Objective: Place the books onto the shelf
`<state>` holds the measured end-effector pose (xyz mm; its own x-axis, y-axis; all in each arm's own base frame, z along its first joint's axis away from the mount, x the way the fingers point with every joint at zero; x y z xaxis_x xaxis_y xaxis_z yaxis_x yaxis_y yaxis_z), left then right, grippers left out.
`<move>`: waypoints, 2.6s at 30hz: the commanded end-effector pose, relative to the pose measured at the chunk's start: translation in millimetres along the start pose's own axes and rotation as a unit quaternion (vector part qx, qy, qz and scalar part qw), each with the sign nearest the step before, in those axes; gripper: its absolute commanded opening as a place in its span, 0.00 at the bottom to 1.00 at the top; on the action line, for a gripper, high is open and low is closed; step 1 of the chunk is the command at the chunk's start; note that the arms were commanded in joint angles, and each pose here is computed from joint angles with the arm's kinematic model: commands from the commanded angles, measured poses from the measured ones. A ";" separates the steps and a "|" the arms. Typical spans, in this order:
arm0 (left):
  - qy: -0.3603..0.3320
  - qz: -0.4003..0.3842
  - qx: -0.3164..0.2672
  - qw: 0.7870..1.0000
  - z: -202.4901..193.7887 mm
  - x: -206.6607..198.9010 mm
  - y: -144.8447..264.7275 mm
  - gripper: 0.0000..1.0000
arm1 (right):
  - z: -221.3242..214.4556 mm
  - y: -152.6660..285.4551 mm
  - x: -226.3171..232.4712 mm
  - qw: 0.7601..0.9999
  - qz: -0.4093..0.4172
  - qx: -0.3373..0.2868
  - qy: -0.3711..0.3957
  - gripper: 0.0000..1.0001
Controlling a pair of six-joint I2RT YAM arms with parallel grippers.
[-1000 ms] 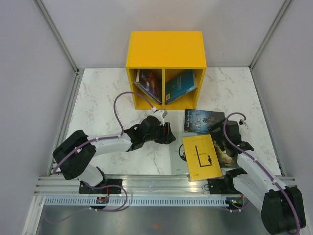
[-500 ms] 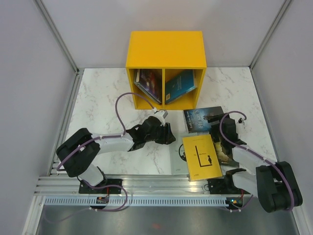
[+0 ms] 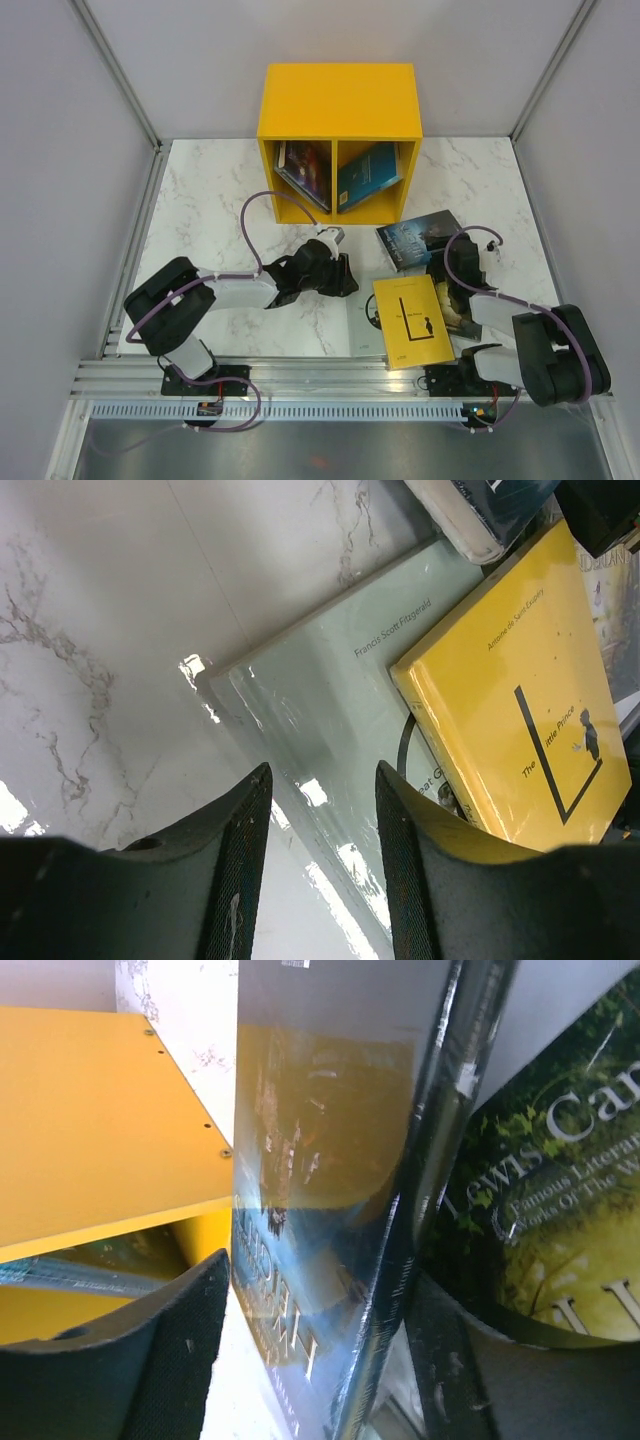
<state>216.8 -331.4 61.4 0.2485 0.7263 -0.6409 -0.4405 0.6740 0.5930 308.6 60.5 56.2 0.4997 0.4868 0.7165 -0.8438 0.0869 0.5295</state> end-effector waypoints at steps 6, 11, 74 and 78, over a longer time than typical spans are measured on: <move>0.012 -0.010 -0.026 1.000 14.0 -6.6 -3.5 0.49 | -12.8 -7.8 -29.4 0.997 -0.049 0.017 0.050 0.60; 0.011 -0.007 -0.025 1.000 13.8 -4.3 -2.7 0.49 | -7.2 -9.3 -16.9 0.997 -0.024 0.007 0.074 0.32; 0.040 0.044 -0.172 0.983 32.5 40.6 187.2 0.72 | 24.1 173.7 267.9 0.916 0.206 -0.278 0.200 0.00; 0.044 0.039 -0.166 0.984 27.9 40.4 189.2 0.70 | 27.3 158.8 271.8 0.915 0.185 -0.315 0.171 0.00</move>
<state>173.8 -171.0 163.9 0.1444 0.7652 -0.6274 -0.7333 0.5085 0.4514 308.6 200.9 285.5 0.1298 0.9431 0.3060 -0.9893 0.1438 -0.0235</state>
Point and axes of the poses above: each gripper's point midway between its finger pads, its own y axis back along the fingers, its own x axis along the line the jaws close on, z = x × y, the point moved 2 cm from there along y, back along the fingers, and after that the axes turned 12 degrees about y, right-handed, at the moved point
